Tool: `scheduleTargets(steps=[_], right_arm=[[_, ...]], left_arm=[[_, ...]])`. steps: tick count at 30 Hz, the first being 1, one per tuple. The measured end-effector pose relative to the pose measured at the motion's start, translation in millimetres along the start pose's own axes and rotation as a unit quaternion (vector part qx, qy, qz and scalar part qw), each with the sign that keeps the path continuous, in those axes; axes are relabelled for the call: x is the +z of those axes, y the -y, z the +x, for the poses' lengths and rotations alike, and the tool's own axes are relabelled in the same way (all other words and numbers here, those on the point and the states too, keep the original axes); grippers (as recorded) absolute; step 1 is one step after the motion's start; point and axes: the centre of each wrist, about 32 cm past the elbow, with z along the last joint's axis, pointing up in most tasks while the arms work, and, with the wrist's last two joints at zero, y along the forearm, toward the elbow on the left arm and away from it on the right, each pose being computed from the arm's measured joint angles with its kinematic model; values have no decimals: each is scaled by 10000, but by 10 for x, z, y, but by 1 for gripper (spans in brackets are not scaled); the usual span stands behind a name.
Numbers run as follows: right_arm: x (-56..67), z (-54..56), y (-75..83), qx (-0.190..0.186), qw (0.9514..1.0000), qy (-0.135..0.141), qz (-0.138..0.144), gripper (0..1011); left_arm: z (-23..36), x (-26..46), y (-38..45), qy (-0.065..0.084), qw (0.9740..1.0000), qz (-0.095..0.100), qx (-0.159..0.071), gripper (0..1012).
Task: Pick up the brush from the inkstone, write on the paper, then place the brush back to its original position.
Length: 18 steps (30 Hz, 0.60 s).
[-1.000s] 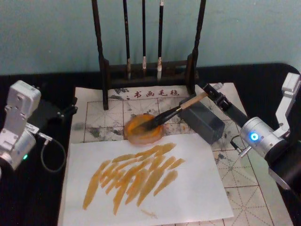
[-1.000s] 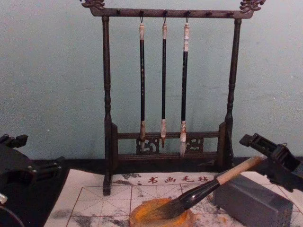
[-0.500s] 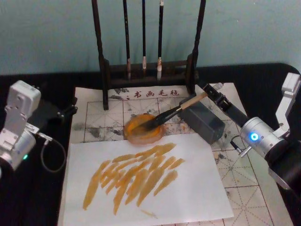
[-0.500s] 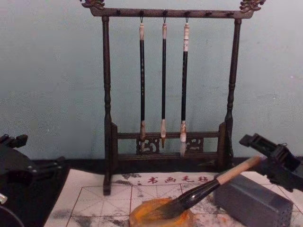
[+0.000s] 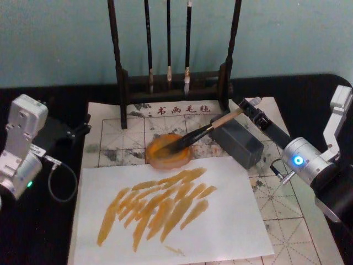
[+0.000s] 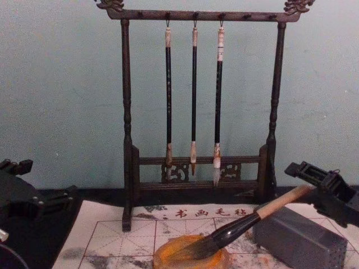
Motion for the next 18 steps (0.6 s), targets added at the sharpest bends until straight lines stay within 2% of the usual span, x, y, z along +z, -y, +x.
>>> scheduleTargets(steps=[3,6,7,16,17,18], right_arm=[[0,0,0,0,10000,0,0,715],[0,0,0,0,10000,-1,0,660],[0,0,0,0,10000,-1,0,602],[0,0,0,0,10000,-1,0,327],[0,0,0,-1,10000,-1,0,268],[0,0,0,0,10000,-1,0,257]], left_arm=[[0,0,0,0,10000,0,0,1001],[0,0,0,0,10000,0,0,1001],[0,0,0,0,10000,0,0,1001],[0,0,0,0,10000,0,0,1001],[0,0,0,0,10000,0,0,1001],[0,0,0,0,10000,0,0,1001]])
